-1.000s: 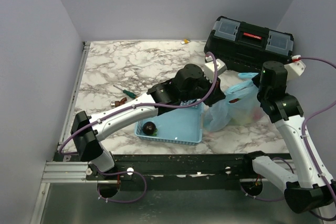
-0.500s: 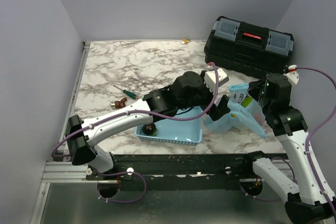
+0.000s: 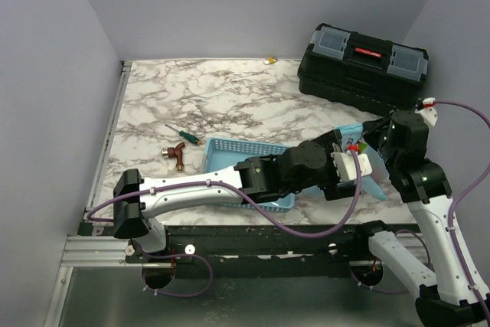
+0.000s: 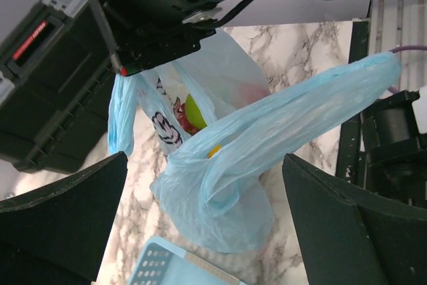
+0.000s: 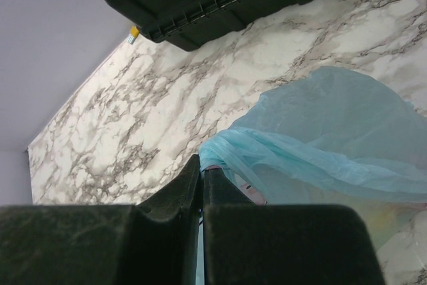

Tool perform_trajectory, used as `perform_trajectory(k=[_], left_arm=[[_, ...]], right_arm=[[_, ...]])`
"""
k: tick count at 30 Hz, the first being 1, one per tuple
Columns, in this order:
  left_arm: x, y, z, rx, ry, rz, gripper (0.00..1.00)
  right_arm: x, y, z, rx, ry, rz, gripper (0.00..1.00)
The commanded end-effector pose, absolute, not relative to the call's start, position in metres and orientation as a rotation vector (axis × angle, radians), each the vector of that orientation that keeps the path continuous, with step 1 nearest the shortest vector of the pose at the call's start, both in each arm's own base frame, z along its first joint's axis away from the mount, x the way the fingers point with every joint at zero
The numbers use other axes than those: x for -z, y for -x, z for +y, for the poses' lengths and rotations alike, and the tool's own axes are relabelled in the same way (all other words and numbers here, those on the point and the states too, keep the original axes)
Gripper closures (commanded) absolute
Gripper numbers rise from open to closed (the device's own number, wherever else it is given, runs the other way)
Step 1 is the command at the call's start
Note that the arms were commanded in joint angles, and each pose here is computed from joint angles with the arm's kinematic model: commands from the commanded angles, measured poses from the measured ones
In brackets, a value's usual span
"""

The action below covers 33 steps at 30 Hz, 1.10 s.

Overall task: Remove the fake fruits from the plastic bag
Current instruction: Untie the plastic bag at the center of the board.

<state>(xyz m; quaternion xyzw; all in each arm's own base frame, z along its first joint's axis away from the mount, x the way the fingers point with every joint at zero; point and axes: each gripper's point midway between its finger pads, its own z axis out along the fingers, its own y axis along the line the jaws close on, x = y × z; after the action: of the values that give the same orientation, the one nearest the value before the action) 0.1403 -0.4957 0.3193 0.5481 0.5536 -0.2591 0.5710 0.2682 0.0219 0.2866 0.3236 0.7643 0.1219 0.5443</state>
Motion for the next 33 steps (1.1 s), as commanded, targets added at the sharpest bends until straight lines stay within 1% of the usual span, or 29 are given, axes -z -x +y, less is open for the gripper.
perform_trajectory(k=[1, 4, 7, 9, 11, 12, 16, 17, 18, 22, 27, 30, 33], left_arm=[[-0.322, -0.138, -0.512, 0.54, -1.348, 1.175, 0.01], [-0.315, -0.124, -0.52, 0.594, -1.429, 1.141, 0.01], [-0.314, -0.126, -0.526, 0.601, -1.412, 1.158, 0.02], [-0.315, -0.134, -0.531, 0.573, -1.381, 1.178, 0.06], [-0.317, -0.148, -0.531, 0.522, -1.313, 1.219, 0.21], [-0.321, -0.156, -0.527, 0.5, -1.261, 1.244, 0.32], [-0.338, -0.18, -0.505, 0.5, -1.07, 1.361, 0.66], [-0.34, -0.182, -0.499, 0.51, -1.04, 1.392, 0.71], [-0.344, -0.182, -0.495, 0.542, -1.009, 1.42, 0.73], [-0.35, -0.178, -0.478, 0.687, -0.875, 1.552, 0.87], [-0.345, -0.189, -0.467, 0.921, -0.768, 1.742, 1.0], [-0.344, -0.204, -0.459, 1.073, -0.692, 1.845, 1.0], [-0.352, -0.209, -0.454, 1.226, -0.645, 1.865, 1.0]], right_arm=[[-0.291, -0.263, 0.025, -0.32, -0.765, 1.813, 0.94], [-0.291, -0.261, 0.024, -0.319, -0.767, 1.813, 0.94], [-0.291, -0.259, 0.023, -0.315, -0.768, 1.808, 0.94], [-0.291, -0.258, 0.021, -0.313, -0.776, 1.803, 0.94], [-0.29, -0.257, 0.022, -0.316, -0.779, 1.801, 0.94], [-0.29, -0.258, 0.022, -0.318, -0.778, 1.802, 0.94], [-0.288, -0.258, 0.017, -0.289, -0.789, 1.797, 0.94], [-0.287, -0.259, 0.016, -0.279, -0.797, 1.795, 0.94], [-0.286, -0.26, 0.013, -0.263, -0.806, 1.79, 0.94], [-0.282, -0.268, 0.002, -0.193, -0.862, 1.756, 0.94], [-0.29, -0.3, 0.009, -0.222, -0.869, 1.727, 0.95], [-0.302, -0.326, 0.018, -0.259, -0.856, 1.708, 0.95], [-0.317, -0.352, 0.029, -0.294, -0.813, 1.702, 0.95]])
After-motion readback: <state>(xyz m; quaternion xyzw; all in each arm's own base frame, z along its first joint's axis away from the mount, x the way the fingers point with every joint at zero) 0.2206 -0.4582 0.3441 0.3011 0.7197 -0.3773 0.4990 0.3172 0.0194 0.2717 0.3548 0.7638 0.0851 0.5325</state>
